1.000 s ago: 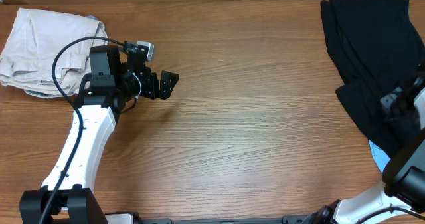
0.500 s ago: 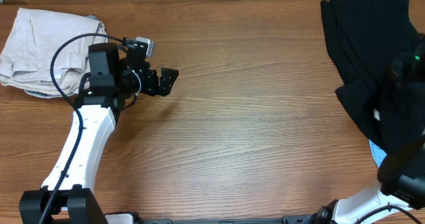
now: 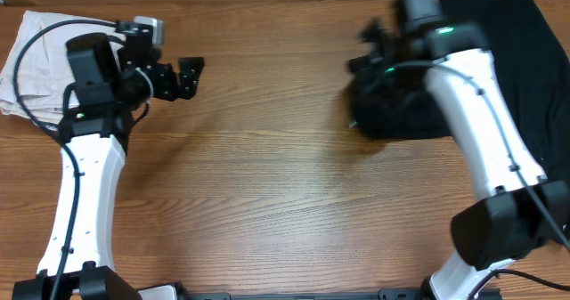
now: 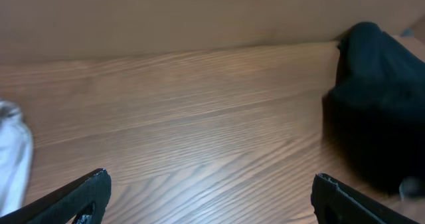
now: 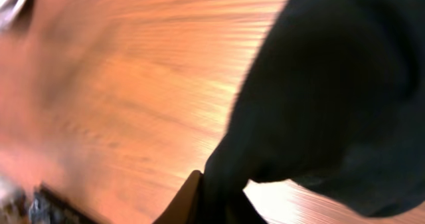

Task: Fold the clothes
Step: 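Drag the black shirt leftward to the table center with the right gripper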

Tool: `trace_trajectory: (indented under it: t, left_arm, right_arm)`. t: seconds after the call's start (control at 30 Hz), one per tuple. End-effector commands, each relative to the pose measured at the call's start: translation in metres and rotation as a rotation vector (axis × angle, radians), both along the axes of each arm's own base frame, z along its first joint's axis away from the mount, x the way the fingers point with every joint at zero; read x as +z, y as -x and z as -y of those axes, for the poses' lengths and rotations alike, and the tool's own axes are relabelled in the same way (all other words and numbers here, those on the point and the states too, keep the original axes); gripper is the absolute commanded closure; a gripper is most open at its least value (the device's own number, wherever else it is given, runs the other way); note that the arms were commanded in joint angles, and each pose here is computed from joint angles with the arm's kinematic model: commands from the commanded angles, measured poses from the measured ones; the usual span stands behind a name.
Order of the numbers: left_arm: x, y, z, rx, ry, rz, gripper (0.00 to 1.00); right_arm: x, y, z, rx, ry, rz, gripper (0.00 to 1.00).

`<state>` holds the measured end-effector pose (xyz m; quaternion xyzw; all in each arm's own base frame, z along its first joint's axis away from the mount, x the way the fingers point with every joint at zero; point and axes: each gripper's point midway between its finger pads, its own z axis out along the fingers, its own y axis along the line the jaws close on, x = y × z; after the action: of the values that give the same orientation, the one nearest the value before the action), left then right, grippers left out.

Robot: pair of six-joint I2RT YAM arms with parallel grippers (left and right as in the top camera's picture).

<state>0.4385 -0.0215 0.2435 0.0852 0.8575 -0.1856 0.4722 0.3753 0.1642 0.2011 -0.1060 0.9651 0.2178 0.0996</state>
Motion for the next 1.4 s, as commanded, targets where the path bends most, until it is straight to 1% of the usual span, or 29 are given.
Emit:
trace_trajectory:
  t: [0.0, 0.13, 0.27, 0.33, 0.37, 0.43, 0.47, 0.5, 0.57, 0.6, 0.67, 0.8, 0.93, 1.07, 1.2, 1.37]
  left_arm:
    - [0.015, 0.002, -0.025, 0.051, -0.016, 0.03, 0.03]
    - [0.011, 0.005, -0.042, 0.09, -0.013, 0.009, 0.02]
    - [0.01, 0.006, -0.045, 0.098, -0.012, 0.003, 0.02]
    - [0.01, 0.006, -0.045, 0.098, -0.012, 0.0, 0.02]
    - [0.01, 0.006, -0.045, 0.096, -0.011, 0.0, 0.02]
    - [0.009, 0.006, -0.043, 0.093, -0.011, -0.002, 0.02]
    - [0.009, 0.007, -0.042, 0.092, -0.011, -0.004, 0.02]
    - [0.008, 0.007, -0.042, 0.092, -0.01, -0.007, 0.02]
    - [0.007, 0.008, -0.042, 0.092, -0.009, -0.012, 0.03]
    - [0.007, 0.008, -0.042, 0.092, -0.008, -0.015, 0.03]
    - [0.006, 0.008, -0.042, 0.092, -0.007, -0.02, 0.03]
    - [0.0, 0.011, -0.04, 0.089, -0.001, -0.047, 0.04]
    - [-0.013, 0.016, -0.021, 0.036, 0.0, -0.102, 0.07]
    - [-0.043, 0.02, 0.024, -0.113, -0.073, -0.166, 0.09]
    - [-0.084, 0.016, 0.073, -0.218, -0.16, -0.233, 0.07]
    - [-0.132, 0.014, 0.127, -0.31, -0.252, -0.281, 0.05]
  right_arm:
    - [0.022, 0.035, -0.067, 0.188, -0.046, 0.055, 0.82]
    - [0.017, 0.071, -0.116, 0.34, -0.041, 0.047, 0.74]
    - [0.009, 0.112, -0.152, 0.47, -0.028, 0.012, 0.7]
    - [0.005, 0.131, -0.164, 0.522, -0.014, -0.006, 0.7]
    - [0.003, 0.136, -0.165, 0.516, 0.011, -0.01, 0.73]
    - [-0.003, 0.129, -0.158, 0.392, 0.106, -0.006, 0.73]
    - [-0.007, 0.12, -0.149, 0.307, 0.162, 0.005, 0.69]
    - [-0.009, 0.11, -0.139, 0.217, 0.215, 0.02, 0.62]
    - [-0.01, 0.089, -0.118, 0.07, 0.282, 0.045, 0.4]
    - [-0.01, 0.08, -0.109, 0.03, 0.297, 0.056, 0.36]
    - [-0.011, 0.064, -0.095, -0.021, 0.297, 0.057, 0.32]
    - [-0.017, 0.041, -0.07, -0.106, 0.295, 0.048, 0.29]
    - [-0.036, 0.032, -0.043, -0.168, 0.322, 0.004, 0.29]
    - [-0.046, 0.02, -0.007, -0.256, 0.338, -0.042, 0.23]
    - [-0.046, 0.004, 0.031, -0.362, 0.336, -0.059, 0.22]
    - [-0.046, -0.011, 0.086, -0.5, 0.334, -0.083, 0.19]
